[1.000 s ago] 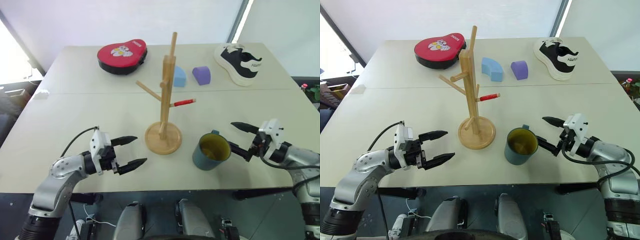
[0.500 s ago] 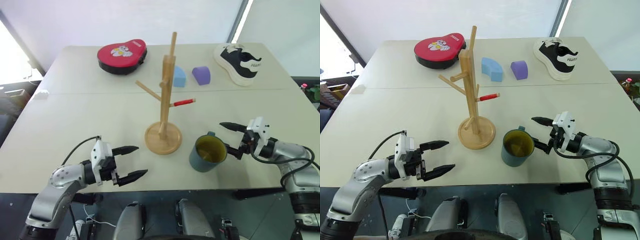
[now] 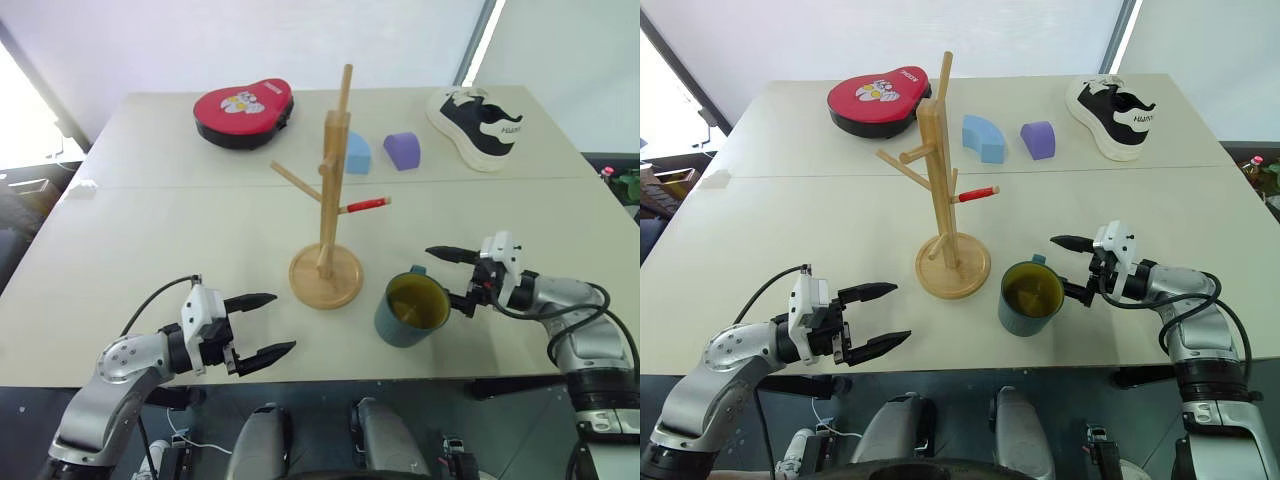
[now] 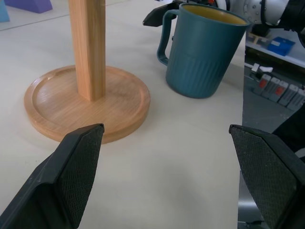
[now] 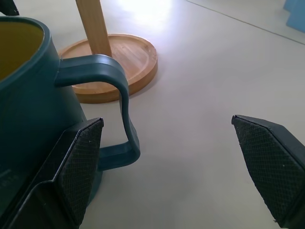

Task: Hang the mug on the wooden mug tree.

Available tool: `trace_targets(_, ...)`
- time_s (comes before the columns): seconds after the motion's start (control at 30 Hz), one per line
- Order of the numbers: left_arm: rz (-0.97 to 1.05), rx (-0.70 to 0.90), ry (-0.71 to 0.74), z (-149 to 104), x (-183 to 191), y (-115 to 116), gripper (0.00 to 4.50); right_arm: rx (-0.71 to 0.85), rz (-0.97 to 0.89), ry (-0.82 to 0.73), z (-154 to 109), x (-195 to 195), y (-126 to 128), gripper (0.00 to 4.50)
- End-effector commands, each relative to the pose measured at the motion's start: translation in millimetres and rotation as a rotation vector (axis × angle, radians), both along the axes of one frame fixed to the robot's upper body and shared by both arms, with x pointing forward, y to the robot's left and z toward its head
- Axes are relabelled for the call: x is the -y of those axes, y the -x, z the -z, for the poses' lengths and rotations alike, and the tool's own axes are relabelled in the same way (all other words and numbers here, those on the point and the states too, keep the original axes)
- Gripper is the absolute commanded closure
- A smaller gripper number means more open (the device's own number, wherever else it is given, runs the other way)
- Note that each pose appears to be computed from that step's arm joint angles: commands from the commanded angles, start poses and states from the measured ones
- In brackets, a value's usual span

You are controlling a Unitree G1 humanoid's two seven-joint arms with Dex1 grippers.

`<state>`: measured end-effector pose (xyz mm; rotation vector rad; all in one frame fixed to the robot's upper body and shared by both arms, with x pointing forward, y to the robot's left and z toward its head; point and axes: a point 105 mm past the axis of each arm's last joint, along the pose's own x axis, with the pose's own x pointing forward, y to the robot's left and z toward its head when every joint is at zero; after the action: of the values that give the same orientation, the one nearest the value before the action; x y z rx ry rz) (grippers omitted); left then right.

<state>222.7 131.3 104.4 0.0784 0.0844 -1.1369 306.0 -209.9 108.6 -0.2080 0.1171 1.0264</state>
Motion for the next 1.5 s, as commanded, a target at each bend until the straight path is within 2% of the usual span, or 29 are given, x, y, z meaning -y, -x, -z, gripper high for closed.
trace_targets(0.03,0.008,0.053,0.006,-11.4,3.0,1.6,0.0,0.04,-0.04,-0.007,-7.9,-5.9,-3.6,0.02)
trace_targets(0.57,0.004,0.074,-0.001,-15.4,2.0,-4.9,0.0,0.036,-0.067,-0.038,-5.5,-15.5,-15.2,0.02)
trace_targets(0.6,0.003,0.074,-0.002,-15.1,1.5,-4.9,0.0,0.032,-0.073,-0.042,-5.5,-16.2,-14.8,0.53)
trace_targets(0.67,0.001,0.075,-0.004,-14.6,1.4,-5.1,0.0,0.016,-0.085,-0.05,-5.0,-16.7,-13.6,1.27)
trace_targets(0.83,-0.004,0.078,-0.003,-15.3,1.0,-5.2,0.0,0.007,-0.107,-0.05,-4.5,-19.8,-10.3,4.04)
trace_targets(0.87,-0.006,0.079,-0.004,-15.4,0.6,-5.1,0.0,0.009,-0.109,-0.051,-5.3,-20.4,-9.3,4.46)
trace_targets(1.0,-0.018,0.086,-0.006,-15.8,-0.8,-5.8,0.0,0.06,-0.086,-0.038,-14.0,-20.1,-6.0,4.46)
trace_targets(1.3,-0.056,0.122,-0.009,-20.4,-8.7,-19.3,0.0,0.395,-0.086,0.156,-84.3,-41.4,22.6,4.46)
trace_targets(1.4,-0.065,0.151,0.011,-29.2,-11.0,-30.8,0.0,0.489,-0.075,0.205,-114.2,-44.9,26.1,4.46)
trace_targets(1.5,-0.069,0.171,0.07,-44.5,-11.0,-38.9,0.0,0.529,-0.086,0.269,-126.7,-45.5,28.8,4.46)
